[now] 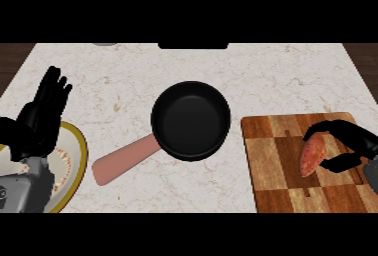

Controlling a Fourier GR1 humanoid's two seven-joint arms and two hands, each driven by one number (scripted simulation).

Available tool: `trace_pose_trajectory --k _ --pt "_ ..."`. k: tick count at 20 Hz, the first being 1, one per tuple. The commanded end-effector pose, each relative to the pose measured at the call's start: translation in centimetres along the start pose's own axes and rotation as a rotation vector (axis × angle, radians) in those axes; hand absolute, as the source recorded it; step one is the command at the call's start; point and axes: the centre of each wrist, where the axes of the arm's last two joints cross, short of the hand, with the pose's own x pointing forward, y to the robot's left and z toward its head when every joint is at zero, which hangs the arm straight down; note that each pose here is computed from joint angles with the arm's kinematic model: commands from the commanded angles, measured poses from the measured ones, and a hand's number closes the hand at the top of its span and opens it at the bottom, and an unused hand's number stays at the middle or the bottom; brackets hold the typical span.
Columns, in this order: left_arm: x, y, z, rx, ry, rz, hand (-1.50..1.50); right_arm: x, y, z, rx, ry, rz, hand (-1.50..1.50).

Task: Pick the sweet potato from the cutting board and place it in the pot

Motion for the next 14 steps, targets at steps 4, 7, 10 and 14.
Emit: trace_pose_trajectory --k 4,7,10,14 --pt "0.1 -1.2 0.2 -0.012 0.015 -0.005 0.00 3.0 3.0 -3.5 0.017 -0.053 0.019 1.50" --pt "2.0 -0.6 0.1 -0.011 -0.004 0.003 0.00 -0.1 0.8 -0.8 0.006 -0.053 0.026 1.50" --pt "0.9 -0.2 0.8 0.007 0.035 0.002 0.00 6.7 4.4 -2.4 0.014 -0.148 0.059 1.50" --pt "0.1 -0.8 0.5 -0.019 0.032 -0.007 0.00 20.2 9.8 -8.4 0.096 -0.449 0.165 1.50"
